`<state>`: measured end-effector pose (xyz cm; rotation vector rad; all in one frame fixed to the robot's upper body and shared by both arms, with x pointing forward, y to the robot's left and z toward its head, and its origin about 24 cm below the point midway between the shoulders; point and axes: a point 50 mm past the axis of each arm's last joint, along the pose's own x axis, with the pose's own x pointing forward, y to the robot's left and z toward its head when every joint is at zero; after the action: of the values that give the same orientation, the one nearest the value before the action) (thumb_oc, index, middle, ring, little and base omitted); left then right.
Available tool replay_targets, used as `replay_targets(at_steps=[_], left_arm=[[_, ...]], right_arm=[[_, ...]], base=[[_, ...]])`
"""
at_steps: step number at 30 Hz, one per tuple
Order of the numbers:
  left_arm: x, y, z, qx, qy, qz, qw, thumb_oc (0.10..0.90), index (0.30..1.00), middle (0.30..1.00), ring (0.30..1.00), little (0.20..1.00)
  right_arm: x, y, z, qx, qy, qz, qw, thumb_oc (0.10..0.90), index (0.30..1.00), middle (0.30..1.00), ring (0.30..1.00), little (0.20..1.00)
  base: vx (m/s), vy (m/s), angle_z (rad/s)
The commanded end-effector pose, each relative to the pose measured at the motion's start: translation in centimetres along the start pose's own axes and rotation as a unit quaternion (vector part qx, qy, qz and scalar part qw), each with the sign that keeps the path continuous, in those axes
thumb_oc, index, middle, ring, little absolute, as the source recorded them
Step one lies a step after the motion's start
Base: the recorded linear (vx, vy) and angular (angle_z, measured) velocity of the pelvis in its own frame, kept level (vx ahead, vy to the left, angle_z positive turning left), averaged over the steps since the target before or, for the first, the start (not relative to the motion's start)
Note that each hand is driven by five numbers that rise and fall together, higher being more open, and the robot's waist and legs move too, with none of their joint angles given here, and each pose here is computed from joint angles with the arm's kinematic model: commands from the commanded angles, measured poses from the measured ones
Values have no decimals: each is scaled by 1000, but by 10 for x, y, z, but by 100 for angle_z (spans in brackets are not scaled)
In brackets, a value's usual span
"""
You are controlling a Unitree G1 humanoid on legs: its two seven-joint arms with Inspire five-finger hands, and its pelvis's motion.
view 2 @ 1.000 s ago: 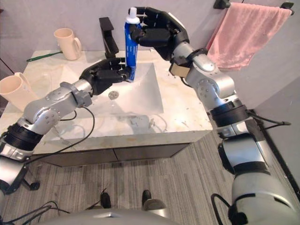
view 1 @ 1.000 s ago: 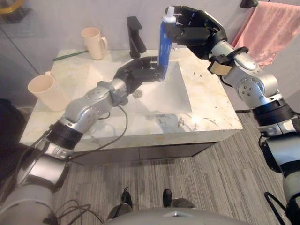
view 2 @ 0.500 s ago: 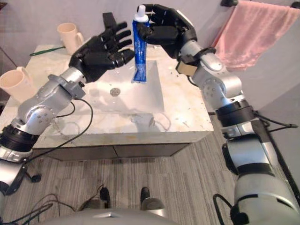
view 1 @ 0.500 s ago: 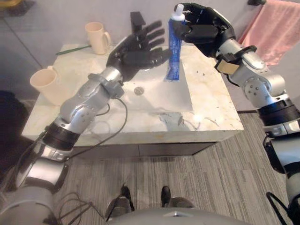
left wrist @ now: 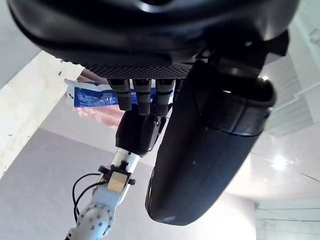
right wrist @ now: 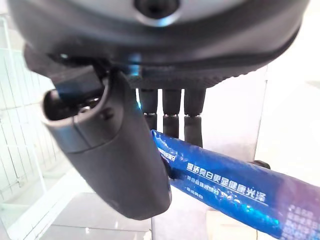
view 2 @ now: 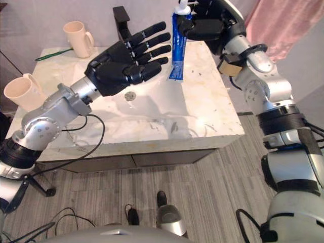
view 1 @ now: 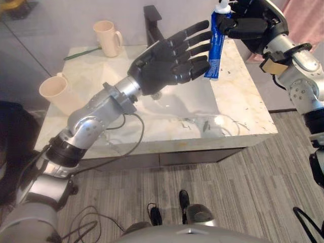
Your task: Organize the bathroom.
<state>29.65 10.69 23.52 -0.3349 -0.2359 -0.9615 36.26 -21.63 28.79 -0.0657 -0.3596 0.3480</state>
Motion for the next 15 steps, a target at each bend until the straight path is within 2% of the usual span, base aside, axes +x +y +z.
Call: replay_targets(at_steps=[1,9,13,15], left_arm=[[3,-17,23,1,-75,-65,995,800,900,900,900,900],[5,-16,28,10,-75,-46,996,800,900,900,900,900],[4,-18,27,0,-68,-58,996,800,900,900,900,900],[4,-22,23,-10,-45,-73,996,800,900,900,900,900]], right_arm=[[12,6,76,0,-181,1,984,400,300,300,300,300],[2,-15,76,-21,-168,-32,985,400,300,300,300,300],[4,-16,79,-22,-166,-41,985,400,300,300,300,300],[8,-5,83,-26,-167,-49,984,400,300,300,300,300]], base=[[-268,-53,-4],[-341,-149,29],[-427,-314,63],[-573,-486,47]])
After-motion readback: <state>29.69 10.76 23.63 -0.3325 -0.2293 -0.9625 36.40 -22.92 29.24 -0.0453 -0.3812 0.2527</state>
